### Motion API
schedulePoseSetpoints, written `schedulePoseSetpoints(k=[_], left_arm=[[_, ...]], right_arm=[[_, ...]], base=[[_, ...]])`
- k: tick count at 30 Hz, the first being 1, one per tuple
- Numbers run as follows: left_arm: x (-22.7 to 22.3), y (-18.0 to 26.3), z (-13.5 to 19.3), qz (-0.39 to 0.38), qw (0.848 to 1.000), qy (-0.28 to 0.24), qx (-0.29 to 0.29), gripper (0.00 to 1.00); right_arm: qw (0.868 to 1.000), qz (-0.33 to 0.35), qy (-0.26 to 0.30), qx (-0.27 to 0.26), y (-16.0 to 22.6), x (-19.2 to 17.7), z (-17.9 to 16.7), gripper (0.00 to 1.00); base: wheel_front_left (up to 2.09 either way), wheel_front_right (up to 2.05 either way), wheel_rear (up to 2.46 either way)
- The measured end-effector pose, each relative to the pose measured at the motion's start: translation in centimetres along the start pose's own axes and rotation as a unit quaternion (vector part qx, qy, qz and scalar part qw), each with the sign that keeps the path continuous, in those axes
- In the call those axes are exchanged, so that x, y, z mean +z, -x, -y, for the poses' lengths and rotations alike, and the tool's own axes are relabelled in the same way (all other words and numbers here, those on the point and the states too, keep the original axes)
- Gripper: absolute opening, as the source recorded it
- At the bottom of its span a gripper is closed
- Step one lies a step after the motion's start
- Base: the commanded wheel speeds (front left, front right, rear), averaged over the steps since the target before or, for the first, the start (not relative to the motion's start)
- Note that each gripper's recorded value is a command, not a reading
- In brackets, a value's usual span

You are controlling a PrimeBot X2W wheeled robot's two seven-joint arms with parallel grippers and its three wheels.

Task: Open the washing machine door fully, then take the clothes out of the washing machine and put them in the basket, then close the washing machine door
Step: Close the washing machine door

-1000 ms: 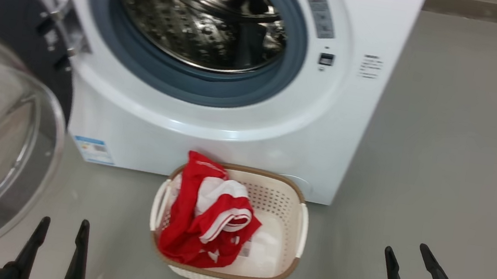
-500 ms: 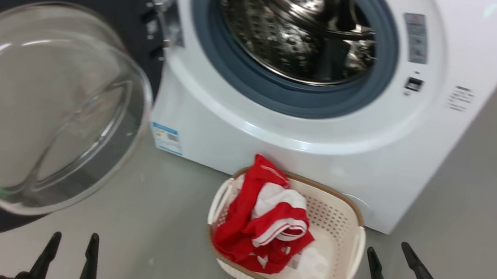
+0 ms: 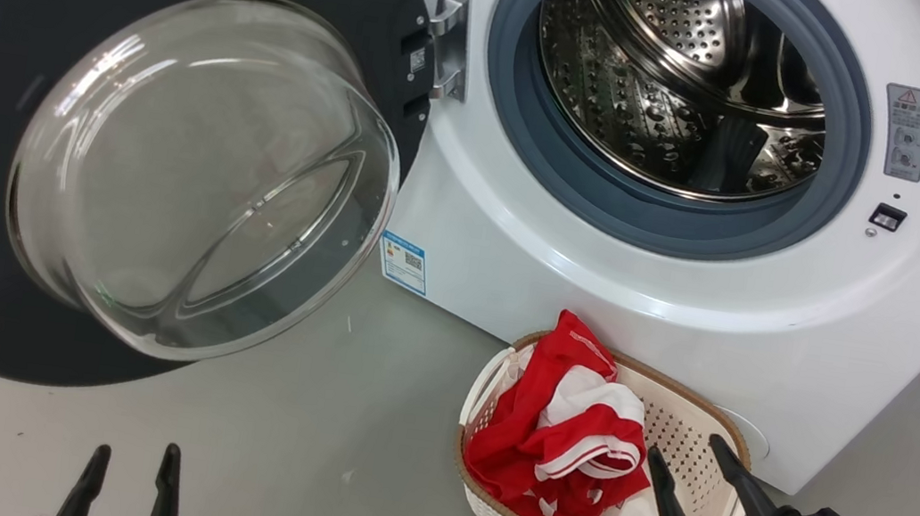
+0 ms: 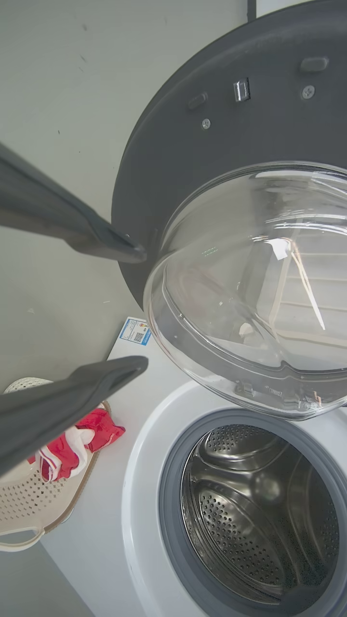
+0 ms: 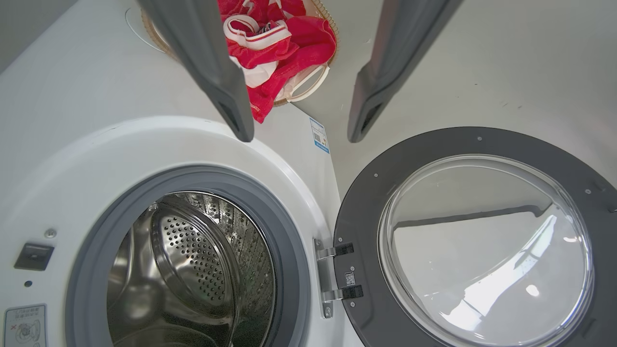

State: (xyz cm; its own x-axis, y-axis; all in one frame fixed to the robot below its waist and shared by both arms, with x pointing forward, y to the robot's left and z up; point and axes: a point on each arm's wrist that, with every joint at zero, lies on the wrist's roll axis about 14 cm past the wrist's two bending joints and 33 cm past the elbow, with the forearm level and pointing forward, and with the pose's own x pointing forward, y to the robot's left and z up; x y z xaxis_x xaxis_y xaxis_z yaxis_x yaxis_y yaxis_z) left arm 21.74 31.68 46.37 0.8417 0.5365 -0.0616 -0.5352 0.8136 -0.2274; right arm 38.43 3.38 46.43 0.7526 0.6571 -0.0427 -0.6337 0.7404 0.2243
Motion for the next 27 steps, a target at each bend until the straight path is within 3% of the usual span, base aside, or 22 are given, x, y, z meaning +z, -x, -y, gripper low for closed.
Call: schedulePoseSetpoints(k=[13,14,15,17,18,20,27], left_arm=[[0.5,0.3,-0.3,0.009,1.0,0.01,0.01,1.0],[0.5,0.3,-0.3,0.01,1.0,0.013,0.01,0.83],[0.6,0.3,-0.3,0.01,1.0,0.016,0.009,0.53],[0.8,0.2,-0.2,0.015,1.0,0.024,0.006,0.32],[1.0,0.2,-0.1,0.018,1.0,0.024,0.005,0.13],[1.5,0.1,0.0,0.026,0.999,0.029,0.002,0.0],[9.3,-1.3,-0.5,0.147,0.989,0.033,-0.009,0.0]], right_arm=[[1.0,-0.004,0.002,0.01,-0.3,-0.2,-0.6,1.0],[1.0,-0.004,0.002,0.01,-0.2,-0.2,-0.6,1.0],[1.0,-0.004,0.002,0.009,-0.2,-0.1,-0.6,1.0],[1.0,-0.003,0.002,0.009,-0.2,-0.1,-0.5,1.0],[1.0,-0.003,0.002,0.008,-0.2,-0.1,-0.5,1.0],[1.0,-0.002,0.002,0.007,-0.1,0.0,-0.5,1.0],[1.0,0.002,-0.005,-0.001,0.2,0.1,-0.4,1.0]], base=[[0.0,0.0,0.0],[0.0,0.0,0.0],[0.0,0.0,0.0],[0.0,0.0,0.0],[0.0,0.0,0.0],[0.0,0.0,0.0],[0.0,0.0,0.0]])
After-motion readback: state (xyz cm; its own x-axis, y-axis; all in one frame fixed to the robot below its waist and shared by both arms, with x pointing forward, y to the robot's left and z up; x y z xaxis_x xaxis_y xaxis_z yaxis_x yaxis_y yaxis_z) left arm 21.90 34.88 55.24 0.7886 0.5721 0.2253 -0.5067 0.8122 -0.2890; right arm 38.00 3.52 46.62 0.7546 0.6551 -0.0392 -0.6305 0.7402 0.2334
